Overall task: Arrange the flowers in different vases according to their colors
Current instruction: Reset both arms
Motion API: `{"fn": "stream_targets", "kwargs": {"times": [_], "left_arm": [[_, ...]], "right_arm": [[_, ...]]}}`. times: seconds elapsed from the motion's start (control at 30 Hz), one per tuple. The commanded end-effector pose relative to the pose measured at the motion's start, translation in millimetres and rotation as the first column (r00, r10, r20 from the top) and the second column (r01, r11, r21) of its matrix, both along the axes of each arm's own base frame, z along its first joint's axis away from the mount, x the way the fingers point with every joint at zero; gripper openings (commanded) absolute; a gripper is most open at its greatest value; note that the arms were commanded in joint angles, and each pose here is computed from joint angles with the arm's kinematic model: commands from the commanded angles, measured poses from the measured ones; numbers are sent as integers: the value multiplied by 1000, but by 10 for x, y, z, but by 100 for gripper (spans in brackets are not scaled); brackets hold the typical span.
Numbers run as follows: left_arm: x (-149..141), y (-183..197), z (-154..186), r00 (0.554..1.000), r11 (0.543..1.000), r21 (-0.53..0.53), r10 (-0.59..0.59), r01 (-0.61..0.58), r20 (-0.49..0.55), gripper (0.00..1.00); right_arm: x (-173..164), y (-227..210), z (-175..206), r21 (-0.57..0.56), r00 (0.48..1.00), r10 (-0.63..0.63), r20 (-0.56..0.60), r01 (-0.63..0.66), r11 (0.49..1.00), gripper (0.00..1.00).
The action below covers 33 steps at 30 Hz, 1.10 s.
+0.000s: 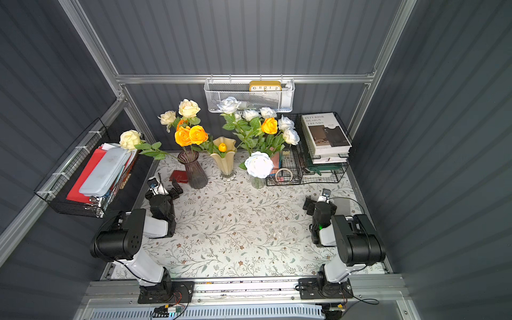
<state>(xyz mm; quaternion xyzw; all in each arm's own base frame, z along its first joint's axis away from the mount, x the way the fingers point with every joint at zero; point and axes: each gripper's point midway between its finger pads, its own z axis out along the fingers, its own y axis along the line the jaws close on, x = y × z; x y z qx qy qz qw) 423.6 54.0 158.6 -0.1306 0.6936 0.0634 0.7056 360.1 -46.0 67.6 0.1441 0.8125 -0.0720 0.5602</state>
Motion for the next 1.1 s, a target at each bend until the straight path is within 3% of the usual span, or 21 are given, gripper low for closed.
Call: {"fn": "stream_targets", "kwargs": {"times": [0.0, 0.07, 0.23, 1.07], "left_arm": [[58, 2, 86, 1000, 1000, -16, -17, 18, 24, 99], [52, 9, 88, 999, 1000, -18, -17, 17, 29, 99], [50, 9, 86, 1000, 1000, -19, -16, 17, 25, 99], [59, 12, 84, 1000, 1000, -20, -17, 18, 24, 99]], "right_arm": [[288, -7, 309, 7, 999, 0, 46, 0, 1000, 99], [308, 38, 325, -17, 995, 18, 100, -17, 1000, 99], [272, 7, 282, -2, 1000, -6, 26, 7, 1000, 99], [284, 14, 295, -9, 999, 0, 52, 1, 1000, 99]]}}
